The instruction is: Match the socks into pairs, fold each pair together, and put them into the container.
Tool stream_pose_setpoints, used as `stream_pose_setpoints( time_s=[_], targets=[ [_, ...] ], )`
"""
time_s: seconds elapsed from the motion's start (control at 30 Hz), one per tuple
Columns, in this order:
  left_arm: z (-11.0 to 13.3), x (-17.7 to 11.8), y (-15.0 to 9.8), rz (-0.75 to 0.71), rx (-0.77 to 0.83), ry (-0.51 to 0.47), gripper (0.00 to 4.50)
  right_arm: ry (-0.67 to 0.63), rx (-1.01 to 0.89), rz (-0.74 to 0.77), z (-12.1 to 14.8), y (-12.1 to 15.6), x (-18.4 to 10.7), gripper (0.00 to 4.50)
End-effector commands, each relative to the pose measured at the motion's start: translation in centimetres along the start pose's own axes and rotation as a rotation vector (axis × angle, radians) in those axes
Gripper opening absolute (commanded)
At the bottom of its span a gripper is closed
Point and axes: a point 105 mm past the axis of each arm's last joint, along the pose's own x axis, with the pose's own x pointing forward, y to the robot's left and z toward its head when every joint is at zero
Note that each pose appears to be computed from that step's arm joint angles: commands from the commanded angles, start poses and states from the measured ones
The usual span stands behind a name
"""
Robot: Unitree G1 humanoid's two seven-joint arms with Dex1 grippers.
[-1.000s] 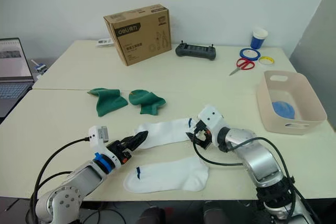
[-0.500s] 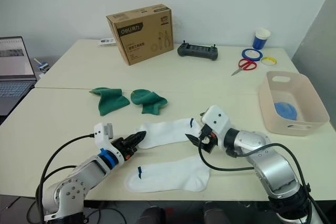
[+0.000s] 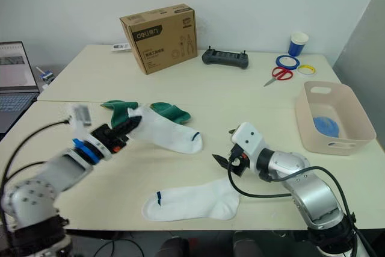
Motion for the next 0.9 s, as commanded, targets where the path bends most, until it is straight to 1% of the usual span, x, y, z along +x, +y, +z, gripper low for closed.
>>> stream_pose_setpoints(
  time_s=[0.03, 0.07, 0.1, 0.17, 0.23, 0.3, 0.37, 0.5, 0.63, 0.73, 0.83, 0.87, 0.9],
  targets=[
    [3.0, 0.0, -3.6, -0.152, 0.0, -0.032, 0.03, -0.04, -0.023, -0.045, 1.1, -1.2, -0.9, 4.5],
    [2.6, 0.1, -4.6, -0.202, -0.018, 0.005, 0.03, -0.03, -0.021, -0.059, 0.9, -1.5, -1.3, 4.5],
    [1.6, 0.1, -5.9, -0.264, -0.038, 0.068, 0.03, -0.02, -0.018, -0.074, 0.7, -1.8, -1.8, 4.5],
    [0.0, 0.2, -7.2, -0.322, -0.073, 0.147, 0.03, -0.006, -0.015, -0.092, 0.5, -2.2, -2.3, 4.5],
    [-3.2, 1.3, -7.5, -0.322, -0.076, 0.259, 0.03, 0.017, -0.01, -0.123, 0.2, -2.6, -3.0, 4.5],
    [-5.8, 2.6, -7.3, -0.298, -0.074, 0.321, 0.03, 0.041, -0.004, -0.153, -0.1, -3.1, -3.7, 4.5],
    [-6.9, 3.4, -7.4, -0.299, -0.072, 0.338, 0.03, 0.058, -0.004, -0.167, -0.3, -3.2, -4.1, 4.5],
    [-11.6, 6.8, -7.2, -0.247, -0.012, 0.403, 0.03, 0.131, 0.0, -0.232, -1.3, -3.8, -6.0, 4.5],
    [-14.4, 9.1, -8.5, -0.255, 0.012, 0.434, 0.03, 0.163, 0.003, -0.312, -1.7, -4.4, -7.4, 4.5],
    [-15.4, 10.2, -9.7, -0.288, 0.027, 0.429, 0.03, 0.174, 0.005, -0.333, -1.7, -4.5, -7.7, 4.5],
    [-16.2, 10.9, -10.6, -0.32, 0.116, 0.441, 0.03, 0.178, 0.008, -0.344, -1.7, -4.4, -7.9, 4.5],
    [-16.1, 10.9, -11.1, -0.348, 0.114, 0.438, 0.44, 0.179, 0.008, -0.345, -1.7, -4.4, -7.9, 4.5],
    [-15.8, 10.9, -11.6, -0.378, 0.116, 0.431, 0.67, 0.182, 0.008, -0.347, -1.7, -4.4, -8.0, 4.5]
  ],
)
